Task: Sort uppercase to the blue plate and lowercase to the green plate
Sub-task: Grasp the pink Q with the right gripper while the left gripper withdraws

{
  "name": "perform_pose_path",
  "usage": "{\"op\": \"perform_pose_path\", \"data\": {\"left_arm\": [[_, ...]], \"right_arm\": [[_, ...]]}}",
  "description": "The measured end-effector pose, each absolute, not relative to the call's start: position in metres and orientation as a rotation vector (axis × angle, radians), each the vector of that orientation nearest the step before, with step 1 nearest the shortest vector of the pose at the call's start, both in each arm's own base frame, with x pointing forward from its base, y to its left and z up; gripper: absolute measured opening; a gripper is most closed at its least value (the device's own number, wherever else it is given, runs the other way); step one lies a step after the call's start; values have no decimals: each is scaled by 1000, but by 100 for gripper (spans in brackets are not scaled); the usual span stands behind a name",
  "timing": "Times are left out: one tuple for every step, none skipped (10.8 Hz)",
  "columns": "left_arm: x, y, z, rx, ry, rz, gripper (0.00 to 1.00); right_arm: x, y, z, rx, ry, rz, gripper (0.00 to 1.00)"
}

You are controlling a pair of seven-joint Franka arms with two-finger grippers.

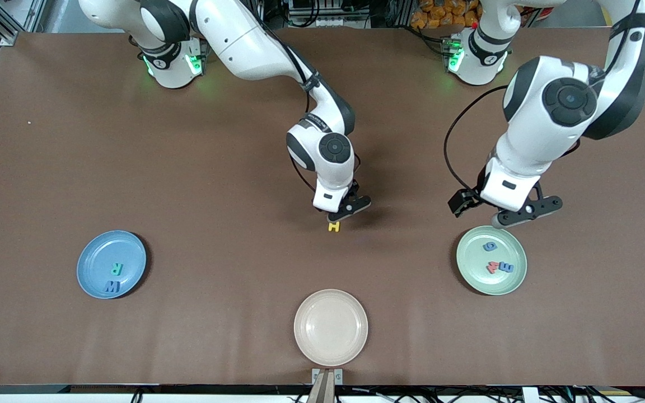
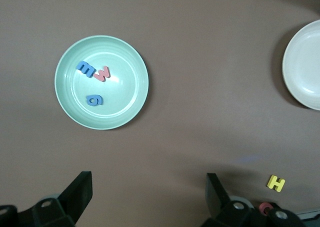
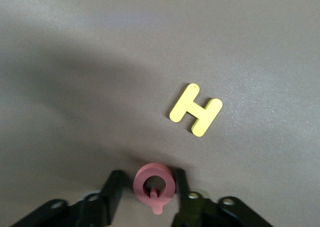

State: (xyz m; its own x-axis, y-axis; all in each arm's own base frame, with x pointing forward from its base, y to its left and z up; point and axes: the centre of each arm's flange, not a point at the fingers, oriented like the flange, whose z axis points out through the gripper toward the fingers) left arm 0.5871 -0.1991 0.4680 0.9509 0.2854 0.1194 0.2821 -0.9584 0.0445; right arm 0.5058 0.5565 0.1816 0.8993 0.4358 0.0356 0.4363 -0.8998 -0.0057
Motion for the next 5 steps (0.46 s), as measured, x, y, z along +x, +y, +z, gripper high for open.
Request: {"op": "perform_pose_path", "data": {"left_arm": [[586, -194, 477, 3078, 441, 204, 100], [586, -186, 487, 3087, 407, 209, 100], [588, -175, 499, 3098, 370, 209, 100], [589, -165, 509, 3101, 340, 200, 100], [589, -156, 520, 3102, 311, 189, 100]], "right_arm": [[506, 557, 182, -3049, -700, -51, 37], [506, 557, 182, -3049, -700, -51, 37], [509, 555, 183, -3051, -694, -56, 37], [517, 548, 185, -3058, -674, -63, 37], [533, 533, 191, -3072, -632, -58, 37]]}}
